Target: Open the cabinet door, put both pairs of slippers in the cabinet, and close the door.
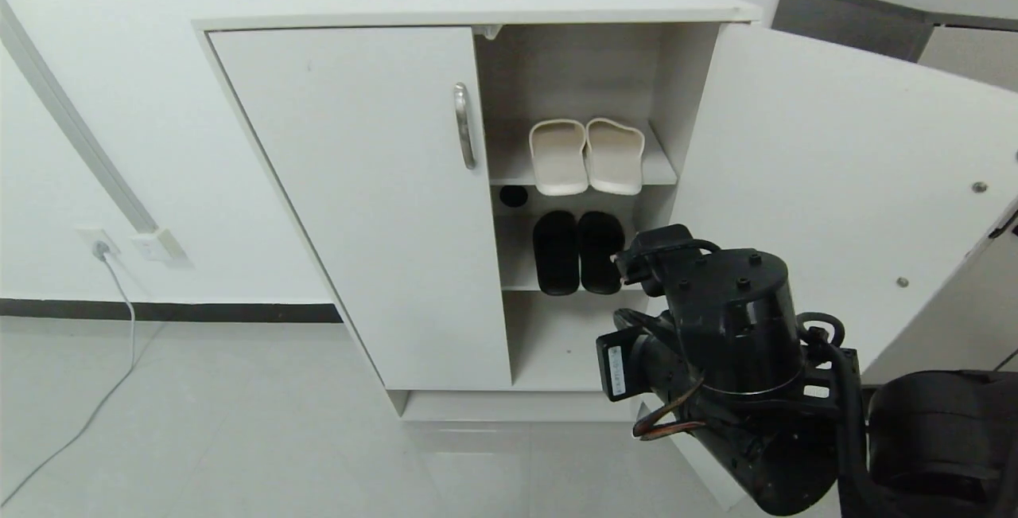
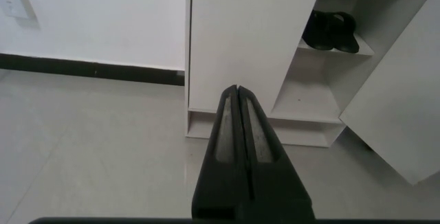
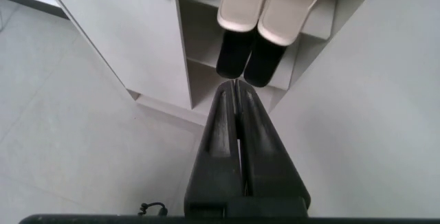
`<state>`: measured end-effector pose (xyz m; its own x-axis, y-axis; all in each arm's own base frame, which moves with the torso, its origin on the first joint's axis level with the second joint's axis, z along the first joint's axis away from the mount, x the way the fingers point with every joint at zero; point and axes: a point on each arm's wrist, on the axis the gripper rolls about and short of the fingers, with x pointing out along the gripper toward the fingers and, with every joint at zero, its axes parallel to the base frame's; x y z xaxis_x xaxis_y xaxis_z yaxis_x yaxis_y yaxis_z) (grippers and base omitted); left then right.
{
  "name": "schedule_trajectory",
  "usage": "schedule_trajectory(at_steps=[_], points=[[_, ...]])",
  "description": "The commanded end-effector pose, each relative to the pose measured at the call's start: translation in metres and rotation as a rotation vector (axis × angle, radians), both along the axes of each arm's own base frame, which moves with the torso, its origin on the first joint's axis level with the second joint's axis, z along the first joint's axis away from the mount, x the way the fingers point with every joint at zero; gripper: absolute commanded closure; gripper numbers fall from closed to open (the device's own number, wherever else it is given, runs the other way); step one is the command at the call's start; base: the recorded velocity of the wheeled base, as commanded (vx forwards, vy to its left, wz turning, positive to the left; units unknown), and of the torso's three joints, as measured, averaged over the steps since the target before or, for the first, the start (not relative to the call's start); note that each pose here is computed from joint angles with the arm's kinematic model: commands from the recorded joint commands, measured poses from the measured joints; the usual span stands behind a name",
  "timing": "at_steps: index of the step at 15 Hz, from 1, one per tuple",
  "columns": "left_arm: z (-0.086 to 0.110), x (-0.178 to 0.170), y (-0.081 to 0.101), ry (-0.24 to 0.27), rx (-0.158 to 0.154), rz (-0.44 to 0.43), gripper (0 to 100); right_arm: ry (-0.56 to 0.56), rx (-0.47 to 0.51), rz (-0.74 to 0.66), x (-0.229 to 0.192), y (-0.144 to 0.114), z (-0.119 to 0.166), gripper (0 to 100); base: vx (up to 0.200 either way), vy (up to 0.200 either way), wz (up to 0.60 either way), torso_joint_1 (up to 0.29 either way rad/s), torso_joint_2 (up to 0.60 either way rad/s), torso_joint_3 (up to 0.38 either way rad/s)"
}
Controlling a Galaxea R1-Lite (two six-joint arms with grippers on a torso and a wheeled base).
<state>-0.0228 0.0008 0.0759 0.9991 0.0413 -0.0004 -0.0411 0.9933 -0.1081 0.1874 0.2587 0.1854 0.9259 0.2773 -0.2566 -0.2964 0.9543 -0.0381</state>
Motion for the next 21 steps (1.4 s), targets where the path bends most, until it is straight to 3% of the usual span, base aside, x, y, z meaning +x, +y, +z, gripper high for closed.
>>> schedule_trajectory(at_steps=[1,9,21], points=[[0.0002,0.0000,0.0000,-0.002,-0.001,0.000,100,0.000,0.000,0.005,-0.0008,0.0009,-0.0001,100,0.000,0.000,0.00,0.041,-0.60,-0.364],[-0.0002,0.0001,0.0000,0.000,-0.001,0.000,100,0.001,-0.008,0.005,-0.0003,0.0016,-0.0016,100,0.000,0.000,0.00,0.105,-0.48,-0.347],[0.0002,0.0000,0.0000,-0.002,-0.001,0.000,100,0.005,-0.014,0.005,0.0005,0.0028,-0.0041,100,0.000,0.000,0.00,0.184,-0.50,-0.316]])
